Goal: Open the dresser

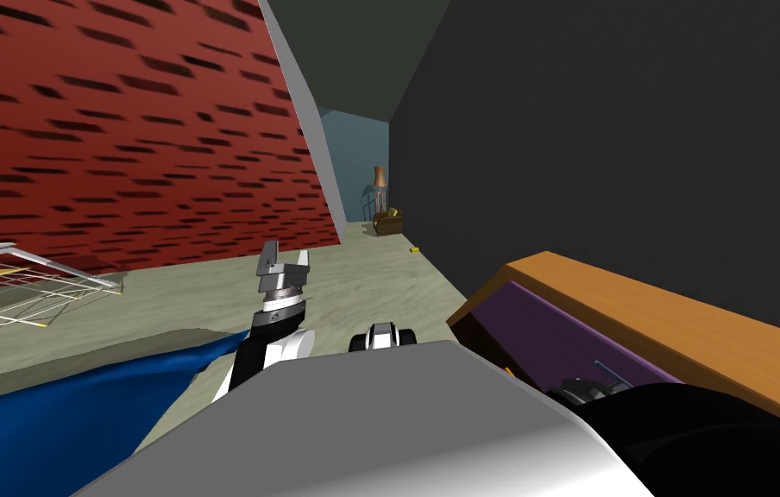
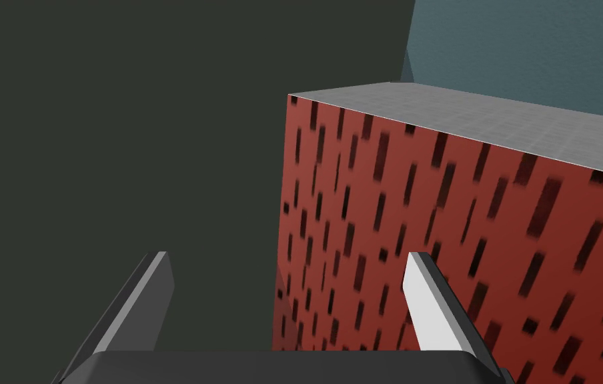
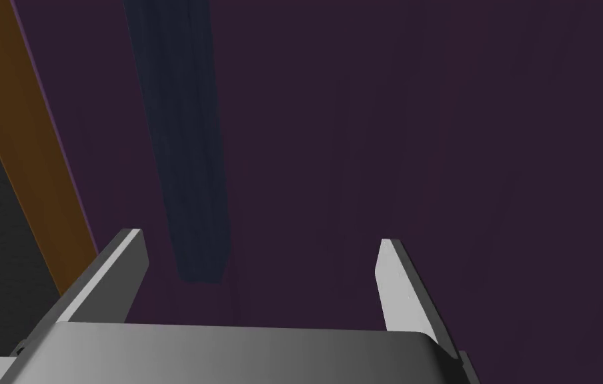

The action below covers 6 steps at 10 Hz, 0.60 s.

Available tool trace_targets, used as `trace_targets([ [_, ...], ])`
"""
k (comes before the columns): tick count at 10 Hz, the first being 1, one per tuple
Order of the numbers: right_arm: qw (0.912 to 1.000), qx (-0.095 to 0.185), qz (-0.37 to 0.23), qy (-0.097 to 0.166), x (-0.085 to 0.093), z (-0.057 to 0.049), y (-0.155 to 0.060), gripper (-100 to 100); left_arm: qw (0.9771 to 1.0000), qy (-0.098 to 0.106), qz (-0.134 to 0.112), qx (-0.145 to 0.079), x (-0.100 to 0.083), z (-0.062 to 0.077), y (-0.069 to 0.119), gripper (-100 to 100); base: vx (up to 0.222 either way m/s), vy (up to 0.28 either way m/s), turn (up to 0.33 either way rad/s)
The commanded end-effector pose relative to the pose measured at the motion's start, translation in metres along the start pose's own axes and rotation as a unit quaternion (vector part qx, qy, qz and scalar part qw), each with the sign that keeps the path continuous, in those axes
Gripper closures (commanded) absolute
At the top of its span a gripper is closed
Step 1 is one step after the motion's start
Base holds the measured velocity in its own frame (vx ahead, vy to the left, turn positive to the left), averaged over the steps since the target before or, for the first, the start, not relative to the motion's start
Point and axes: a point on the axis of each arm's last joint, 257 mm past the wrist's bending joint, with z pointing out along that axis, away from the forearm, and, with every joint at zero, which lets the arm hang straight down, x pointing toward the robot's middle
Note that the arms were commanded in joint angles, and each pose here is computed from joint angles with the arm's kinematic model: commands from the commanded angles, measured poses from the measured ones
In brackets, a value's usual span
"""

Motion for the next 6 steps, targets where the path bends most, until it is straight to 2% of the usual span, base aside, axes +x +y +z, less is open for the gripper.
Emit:
trace_targets([
  [1,1.0000,0.000,0.000,0.000,0.0000,-0.0001,0.0002,100,1.0000,0.000,0.000,0.000,0.0000,0.0000,0.0000,0,0.000,0.000,0.000],
  [3,1.0000,0.000,0.000,-0.002,0.0007,0.0015,-0.0020,100,1.0000,0.000,0.000,0.000,0.0000,0.0000,0.0000,0,-0.020,0.142,-0.020],
  [6,1.0000,0.000,0.000,-0.005,0.0017,0.0039,-0.0051,100,1.0000,0.000,0.000,0.000,0.0001,0.0000,0.0000,0,-0.043,0.210,-0.022],
])
